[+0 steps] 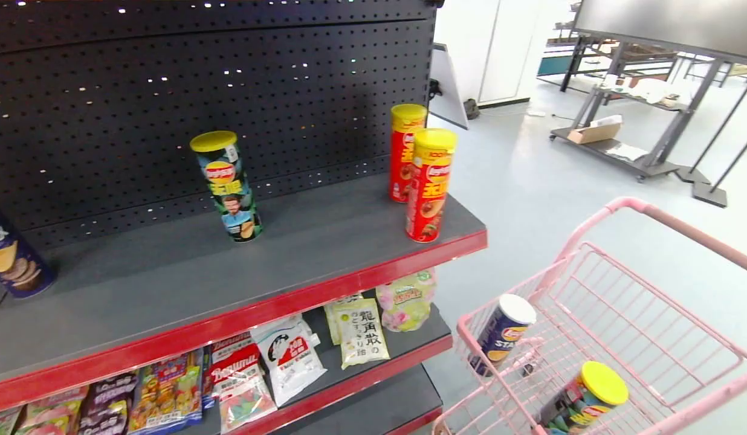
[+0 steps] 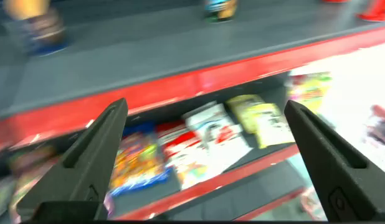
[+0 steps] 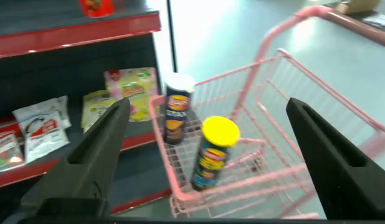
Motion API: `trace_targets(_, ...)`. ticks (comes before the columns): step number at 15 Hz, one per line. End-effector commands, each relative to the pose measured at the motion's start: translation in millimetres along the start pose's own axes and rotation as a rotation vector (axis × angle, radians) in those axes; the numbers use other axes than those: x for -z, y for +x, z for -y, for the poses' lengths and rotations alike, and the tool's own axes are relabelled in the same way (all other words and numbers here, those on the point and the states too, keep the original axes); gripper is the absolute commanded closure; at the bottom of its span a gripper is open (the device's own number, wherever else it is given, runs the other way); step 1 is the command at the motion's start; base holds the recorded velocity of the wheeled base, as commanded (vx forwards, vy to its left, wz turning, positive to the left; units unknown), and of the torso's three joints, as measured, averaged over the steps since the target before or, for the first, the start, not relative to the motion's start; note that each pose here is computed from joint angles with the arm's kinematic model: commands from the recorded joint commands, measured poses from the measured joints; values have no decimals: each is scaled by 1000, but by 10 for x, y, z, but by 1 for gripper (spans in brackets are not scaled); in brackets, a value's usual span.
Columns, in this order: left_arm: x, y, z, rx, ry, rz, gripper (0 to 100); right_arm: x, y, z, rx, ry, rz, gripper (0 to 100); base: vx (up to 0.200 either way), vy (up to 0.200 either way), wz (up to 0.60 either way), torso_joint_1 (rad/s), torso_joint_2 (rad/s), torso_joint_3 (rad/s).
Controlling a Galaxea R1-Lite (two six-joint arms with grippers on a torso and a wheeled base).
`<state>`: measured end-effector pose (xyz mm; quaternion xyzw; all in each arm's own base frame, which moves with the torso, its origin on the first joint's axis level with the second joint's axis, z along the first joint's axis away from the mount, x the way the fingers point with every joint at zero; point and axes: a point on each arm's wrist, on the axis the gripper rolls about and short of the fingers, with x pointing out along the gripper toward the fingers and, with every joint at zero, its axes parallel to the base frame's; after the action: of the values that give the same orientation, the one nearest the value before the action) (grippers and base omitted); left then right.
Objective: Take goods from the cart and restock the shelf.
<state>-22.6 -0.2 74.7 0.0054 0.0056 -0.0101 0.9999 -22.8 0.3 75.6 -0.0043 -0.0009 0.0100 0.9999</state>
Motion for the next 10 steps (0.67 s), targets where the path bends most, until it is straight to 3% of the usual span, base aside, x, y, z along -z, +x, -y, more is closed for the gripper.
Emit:
trace_targets(1,0,0,0,0,1,1,0,0,0,0,-1,-1,0,0,0,0,-600,2,7,2)
trace_targets(6,0,0,0,0,0,1,0,0,0,0,0,1,0,0,0,0,-600,5,2,3)
trace_targets(10,0,0,0,0,1,1,0,0,0,0,2,-1,0,0,0,0,0,0,0,0)
